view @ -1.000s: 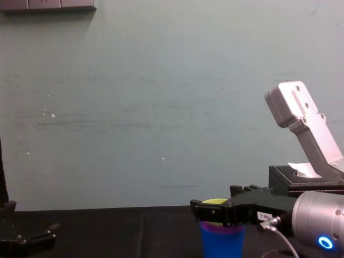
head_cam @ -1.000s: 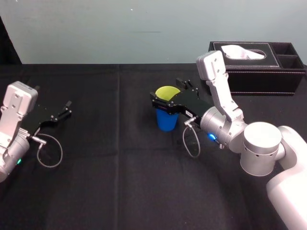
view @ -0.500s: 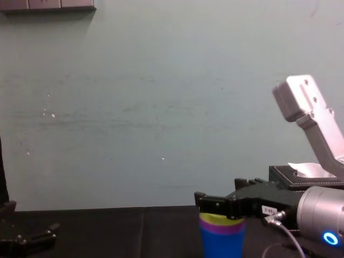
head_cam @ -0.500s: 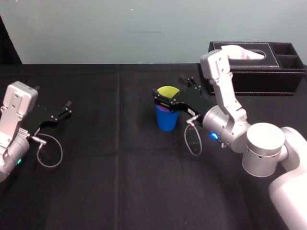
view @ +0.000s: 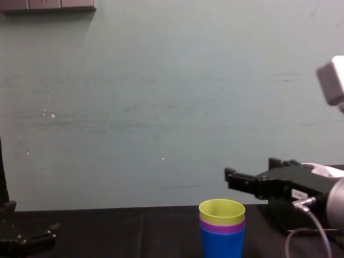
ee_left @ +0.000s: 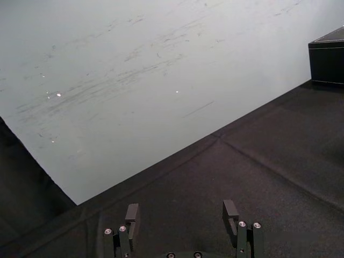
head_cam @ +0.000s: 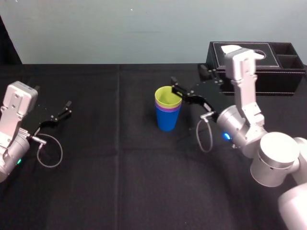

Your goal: Stack the three plastic cups sequentially using one hand.

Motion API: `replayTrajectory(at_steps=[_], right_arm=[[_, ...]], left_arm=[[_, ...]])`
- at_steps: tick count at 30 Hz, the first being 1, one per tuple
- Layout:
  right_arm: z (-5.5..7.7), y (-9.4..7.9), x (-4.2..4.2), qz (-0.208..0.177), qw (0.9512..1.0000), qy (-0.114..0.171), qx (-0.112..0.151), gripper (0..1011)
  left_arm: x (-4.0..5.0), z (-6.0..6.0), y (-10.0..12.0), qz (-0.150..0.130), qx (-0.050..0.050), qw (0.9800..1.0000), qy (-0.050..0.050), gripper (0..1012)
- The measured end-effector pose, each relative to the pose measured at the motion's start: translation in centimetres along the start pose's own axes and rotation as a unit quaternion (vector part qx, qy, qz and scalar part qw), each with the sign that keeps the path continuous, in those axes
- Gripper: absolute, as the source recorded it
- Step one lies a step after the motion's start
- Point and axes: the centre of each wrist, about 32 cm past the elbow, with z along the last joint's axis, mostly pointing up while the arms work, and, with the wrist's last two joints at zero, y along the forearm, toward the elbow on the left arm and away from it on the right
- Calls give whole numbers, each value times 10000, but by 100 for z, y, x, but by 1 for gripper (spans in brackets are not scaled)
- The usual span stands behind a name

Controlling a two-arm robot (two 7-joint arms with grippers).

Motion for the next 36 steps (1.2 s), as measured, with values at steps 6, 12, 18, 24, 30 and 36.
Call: replayTrajectory(at_steps=[6,12,18,24,30,36], right_arm=[[-62,-125,66,-469,9989,-49,22,1003],[-154,-221,137,-708,9973,-109,-129,1003],[-295,-316,193,-823,9951,-159,-517,1002],[-401,-326,188,-860,9923,-188,-867,1003],[-466,-311,188,-897,9901,-182,-1062,1003],[-472,-307,190,-913,9897,-165,-1087,1002]], left_arm=[[0,0,0,0,0,10000,0,1011],[0,0,0,0,0,10000,0,1011],[0,0,0,0,0,10000,0,1011],[0,0,0,0,0,10000,0,1011],[0,0,0,0,0,10000,0,1011],[0,0,0,0,0,10000,0,1011]])
